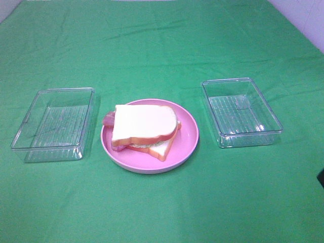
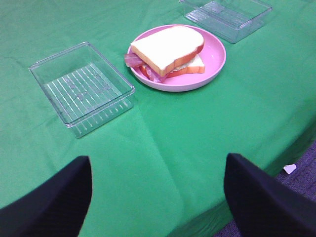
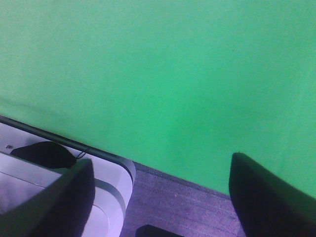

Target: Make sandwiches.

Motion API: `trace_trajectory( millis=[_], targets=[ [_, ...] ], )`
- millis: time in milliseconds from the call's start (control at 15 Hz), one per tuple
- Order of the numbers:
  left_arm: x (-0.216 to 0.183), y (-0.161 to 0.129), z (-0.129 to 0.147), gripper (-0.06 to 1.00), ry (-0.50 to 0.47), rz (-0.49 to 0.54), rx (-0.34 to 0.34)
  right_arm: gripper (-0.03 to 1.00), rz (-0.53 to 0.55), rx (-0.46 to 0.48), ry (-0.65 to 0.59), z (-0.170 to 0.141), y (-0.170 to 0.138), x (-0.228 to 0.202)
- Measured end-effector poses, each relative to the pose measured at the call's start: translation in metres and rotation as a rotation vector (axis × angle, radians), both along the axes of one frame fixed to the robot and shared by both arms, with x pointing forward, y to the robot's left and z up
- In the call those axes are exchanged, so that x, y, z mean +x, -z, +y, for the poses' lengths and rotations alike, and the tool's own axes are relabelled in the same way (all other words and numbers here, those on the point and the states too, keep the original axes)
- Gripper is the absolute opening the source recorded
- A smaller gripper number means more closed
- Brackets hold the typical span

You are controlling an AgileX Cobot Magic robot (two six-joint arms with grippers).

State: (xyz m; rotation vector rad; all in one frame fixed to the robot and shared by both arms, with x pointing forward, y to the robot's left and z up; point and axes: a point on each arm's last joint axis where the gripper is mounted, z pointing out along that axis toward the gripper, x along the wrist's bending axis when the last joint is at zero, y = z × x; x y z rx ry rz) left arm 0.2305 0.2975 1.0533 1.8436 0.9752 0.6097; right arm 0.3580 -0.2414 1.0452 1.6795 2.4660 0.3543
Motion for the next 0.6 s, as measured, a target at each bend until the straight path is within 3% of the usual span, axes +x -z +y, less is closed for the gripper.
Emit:
trace_trajectory(
  millis=[267,600],
  targets=[
    [0.0,0.0,0.0,0.71,0.0,0.0,0.0,0.71,-0.184,0.079,-0.02,-0.024,-0.001,-0.05],
    [0.0,0.0,0.0,0.71,0.0,0.0,0.0,0.71,-0.483,0.197,-0.179,-0.041,-0.005,-0.1]
  ],
)
